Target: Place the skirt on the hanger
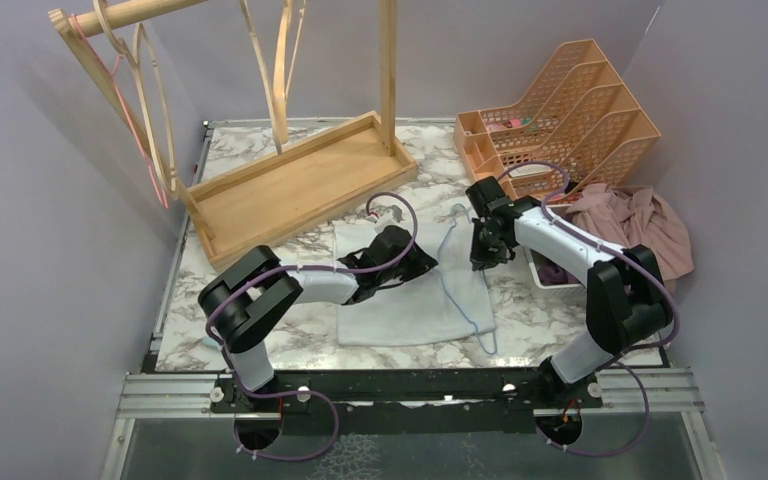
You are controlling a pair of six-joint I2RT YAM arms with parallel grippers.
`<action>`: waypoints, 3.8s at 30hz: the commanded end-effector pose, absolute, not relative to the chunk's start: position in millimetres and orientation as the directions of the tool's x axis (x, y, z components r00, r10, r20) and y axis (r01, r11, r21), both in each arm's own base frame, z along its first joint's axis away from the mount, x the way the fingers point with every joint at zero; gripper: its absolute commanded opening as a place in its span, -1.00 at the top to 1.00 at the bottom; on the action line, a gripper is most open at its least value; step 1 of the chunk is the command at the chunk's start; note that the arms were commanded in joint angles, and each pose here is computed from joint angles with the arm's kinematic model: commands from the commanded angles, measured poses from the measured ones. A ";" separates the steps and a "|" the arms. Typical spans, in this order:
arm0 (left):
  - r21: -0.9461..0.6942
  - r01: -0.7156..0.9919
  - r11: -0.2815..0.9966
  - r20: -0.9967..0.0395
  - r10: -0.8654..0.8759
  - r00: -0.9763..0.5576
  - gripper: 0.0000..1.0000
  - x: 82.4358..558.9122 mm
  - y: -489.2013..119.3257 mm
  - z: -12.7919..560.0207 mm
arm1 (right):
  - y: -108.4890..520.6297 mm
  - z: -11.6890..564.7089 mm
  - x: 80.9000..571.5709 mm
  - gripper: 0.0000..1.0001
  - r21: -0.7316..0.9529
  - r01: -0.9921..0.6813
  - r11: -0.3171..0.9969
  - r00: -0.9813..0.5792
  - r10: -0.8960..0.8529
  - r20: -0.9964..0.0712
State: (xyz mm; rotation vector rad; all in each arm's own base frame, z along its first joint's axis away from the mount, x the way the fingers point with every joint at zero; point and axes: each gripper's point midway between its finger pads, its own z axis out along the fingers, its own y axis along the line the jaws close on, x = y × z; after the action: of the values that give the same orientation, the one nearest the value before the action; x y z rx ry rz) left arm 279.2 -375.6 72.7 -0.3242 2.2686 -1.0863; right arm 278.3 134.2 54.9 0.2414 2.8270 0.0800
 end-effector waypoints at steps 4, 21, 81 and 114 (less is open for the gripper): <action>-0.610 0.000 0.792 -0.468 -0.360 -0.807 1.00 267.0 -334.3 46.1 | 104.8 60.7 273.5 0.99 -0.048 0.223 0.974 -0.922 0.195 -0.335; -0.514 0.136 0.847 -0.473 -0.148 -0.869 1.00 250.5 -288.4 57.3 | 109.6 68.8 286.6 0.99 -0.061 0.103 0.993 -0.938 0.077 -0.338; -0.629 0.018 0.778 -0.494 -0.381 -0.781 1.00 297.9 -278.2 216.4 | 193.2 207.7 236.1 -0.28 0.375 -0.285 0.882 -0.704 0.073 -0.706; -0.384 -0.068 0.921 -0.570 -0.294 -0.767 1.00 289.9 -296.7 134.6 | 164.1 68.2 190.6 -0.10 0.243 0.089 0.966 -0.937 0.164 -0.310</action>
State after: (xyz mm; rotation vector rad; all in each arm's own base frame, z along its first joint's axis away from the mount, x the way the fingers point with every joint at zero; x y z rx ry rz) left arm 284.0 -303.7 126.0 -0.2374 2.4465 -0.5187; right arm 174.4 159.3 39.6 0.2377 2.8812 0.2805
